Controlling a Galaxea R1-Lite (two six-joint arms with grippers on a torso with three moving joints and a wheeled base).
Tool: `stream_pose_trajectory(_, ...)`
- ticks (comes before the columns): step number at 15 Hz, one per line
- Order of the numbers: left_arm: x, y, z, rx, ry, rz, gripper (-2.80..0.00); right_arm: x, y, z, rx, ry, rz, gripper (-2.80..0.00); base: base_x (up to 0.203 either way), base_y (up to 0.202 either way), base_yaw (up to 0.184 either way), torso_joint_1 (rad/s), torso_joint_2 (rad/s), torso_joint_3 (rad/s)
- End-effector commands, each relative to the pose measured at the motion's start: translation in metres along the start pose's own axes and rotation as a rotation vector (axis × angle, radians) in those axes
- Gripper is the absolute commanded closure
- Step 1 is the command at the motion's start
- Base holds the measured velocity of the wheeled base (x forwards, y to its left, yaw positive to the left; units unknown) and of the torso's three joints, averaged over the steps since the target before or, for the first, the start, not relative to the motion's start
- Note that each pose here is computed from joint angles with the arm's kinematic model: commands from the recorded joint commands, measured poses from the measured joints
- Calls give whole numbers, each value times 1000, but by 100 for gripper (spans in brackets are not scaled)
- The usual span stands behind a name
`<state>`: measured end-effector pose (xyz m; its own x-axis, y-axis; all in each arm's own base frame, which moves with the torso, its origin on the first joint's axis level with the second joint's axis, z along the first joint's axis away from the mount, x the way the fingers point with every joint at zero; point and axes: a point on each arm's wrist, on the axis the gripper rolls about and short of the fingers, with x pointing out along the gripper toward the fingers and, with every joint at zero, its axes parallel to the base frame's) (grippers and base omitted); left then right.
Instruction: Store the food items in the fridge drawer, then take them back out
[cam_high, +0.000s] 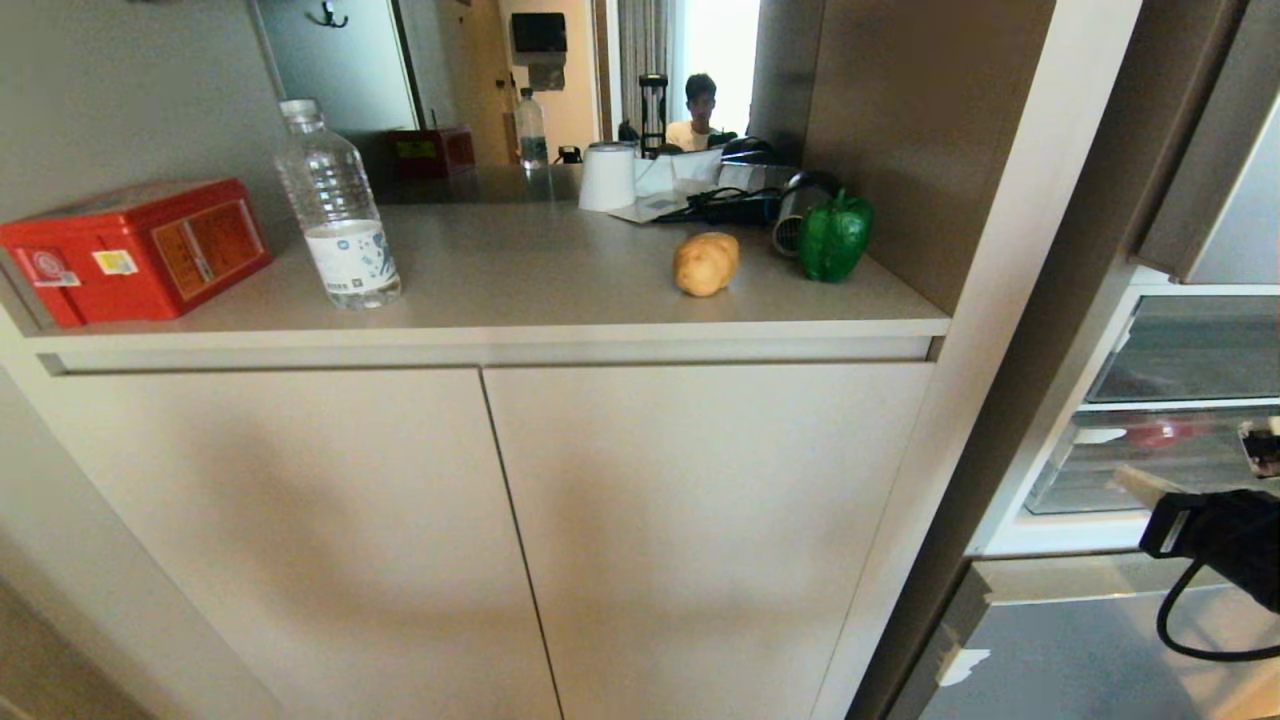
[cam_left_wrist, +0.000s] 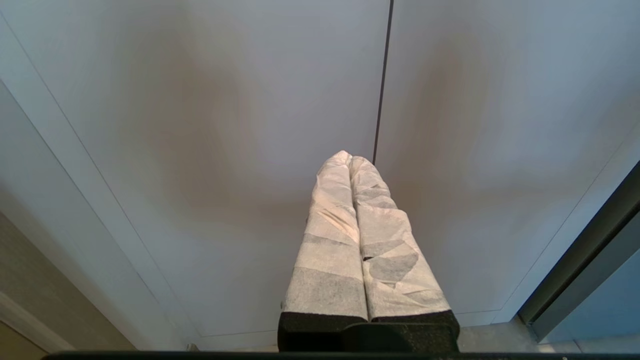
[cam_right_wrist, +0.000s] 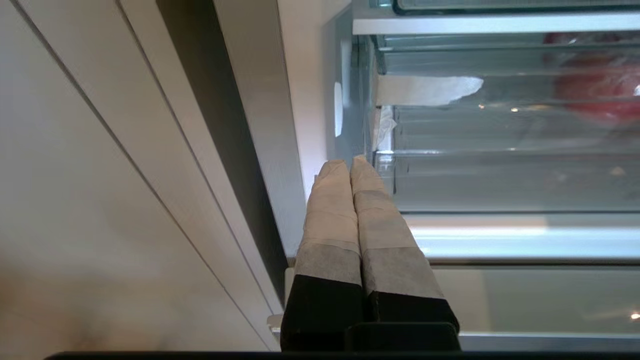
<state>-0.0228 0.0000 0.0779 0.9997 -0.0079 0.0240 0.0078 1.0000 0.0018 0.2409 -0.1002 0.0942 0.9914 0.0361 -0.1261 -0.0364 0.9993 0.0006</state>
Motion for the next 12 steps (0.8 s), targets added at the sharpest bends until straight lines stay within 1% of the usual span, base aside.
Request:
stream_pose_trajectory(1, 1, 0, -3, 0, 10, 0, 0, 2, -2, 0, -16, -5, -1, 0, 0, 0, 0, 0, 0, 0)
stream_pose_trajectory(4, 1, 0, -3, 0, 10, 0, 0, 5, -9, -4, -17, 3, -20, 0, 0, 0, 0, 0, 0, 0)
stream_pose_trajectory(7, 1, 0, -3, 0, 10, 0, 0, 8, -12, -8, -6, 15, -19, 0, 0, 0, 0, 0, 0, 0)
stream_pose_trajectory(9, 1, 0, -3, 0, 10, 0, 0, 10, -13, -12, 0, 26, 8, 0, 0, 0, 0, 0, 0, 0)
stream_pose_trajectory(11, 1, 0, -3, 0, 10, 0, 0, 16, -14, -17, 7, 32, 55, 0, 0, 0, 0, 0, 0, 0)
stream_pose_trajectory(12, 1, 0, -3, 0, 10, 0, 0, 20, -16, -19, 7, 34, 62, 0, 0, 0, 0, 0, 0, 0)
